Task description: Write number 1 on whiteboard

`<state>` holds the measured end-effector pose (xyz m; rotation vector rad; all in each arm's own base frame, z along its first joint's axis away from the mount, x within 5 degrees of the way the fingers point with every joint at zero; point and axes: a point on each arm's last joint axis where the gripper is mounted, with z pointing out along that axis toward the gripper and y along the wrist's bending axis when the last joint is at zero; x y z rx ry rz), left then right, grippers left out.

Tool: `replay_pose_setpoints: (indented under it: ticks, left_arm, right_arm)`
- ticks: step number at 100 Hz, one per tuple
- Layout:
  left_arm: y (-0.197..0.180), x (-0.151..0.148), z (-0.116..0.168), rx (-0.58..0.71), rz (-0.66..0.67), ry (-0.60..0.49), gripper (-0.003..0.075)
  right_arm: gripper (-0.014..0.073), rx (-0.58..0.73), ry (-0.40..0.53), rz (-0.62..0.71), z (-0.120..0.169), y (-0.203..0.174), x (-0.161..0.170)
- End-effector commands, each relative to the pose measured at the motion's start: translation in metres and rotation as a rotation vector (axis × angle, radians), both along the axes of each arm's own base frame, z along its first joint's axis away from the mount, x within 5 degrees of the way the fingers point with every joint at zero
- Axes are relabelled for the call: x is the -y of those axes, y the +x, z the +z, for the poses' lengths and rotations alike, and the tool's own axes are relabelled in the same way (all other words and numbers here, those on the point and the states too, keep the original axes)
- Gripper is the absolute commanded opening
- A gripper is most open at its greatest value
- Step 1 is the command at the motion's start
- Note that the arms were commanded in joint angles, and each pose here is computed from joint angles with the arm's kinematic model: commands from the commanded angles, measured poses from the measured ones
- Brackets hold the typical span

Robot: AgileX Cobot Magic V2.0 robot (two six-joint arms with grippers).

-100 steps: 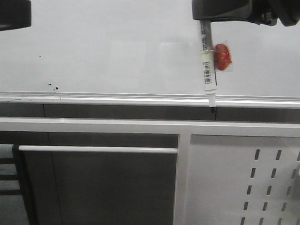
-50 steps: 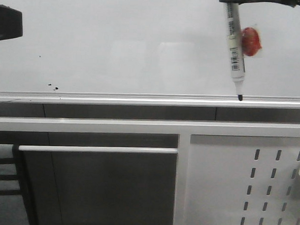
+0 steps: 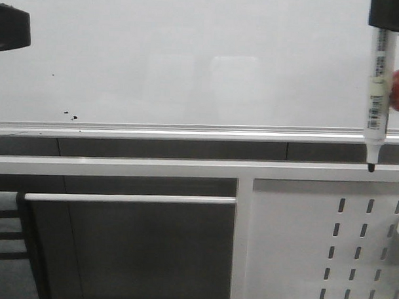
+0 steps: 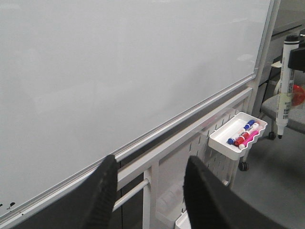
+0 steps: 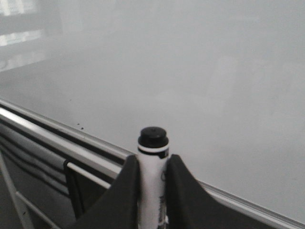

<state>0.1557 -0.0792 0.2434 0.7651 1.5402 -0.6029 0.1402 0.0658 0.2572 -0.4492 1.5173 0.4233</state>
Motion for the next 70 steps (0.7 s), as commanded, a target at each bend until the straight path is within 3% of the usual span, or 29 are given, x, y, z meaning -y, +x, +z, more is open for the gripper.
replay_pose_setpoints:
  ticks: [1, 31, 50, 70]
  left_arm:
    - [0.000, 0.001, 0.016, 0.048, -0.010, -0.095, 0.0292]
    - [-0.001, 0.002, 0.017, 0.060, -0.032, -0.111, 0.0292]
    - [-0.002, 0.003, 0.018, 0.065, -0.040, -0.117, 0.0292]
    - [-0.003, 0.003, 0.019, 0.072, -0.051, -0.124, 0.0292]
  right_arm:
    - [-0.0049, 0.144, 0.078, -0.044, 0.013, -0.003, 0.006]
    - [-0.0049, 0.252, 0.054, -0.144, 0.012, -0.005, 0.015]
    - [-0.0049, 0.324, 0.114, -0.240, 0.004, -0.006, 0.024]
    - [-0.0049, 0.372, 0.130, -0.242, -0.002, 0.004, 0.022]
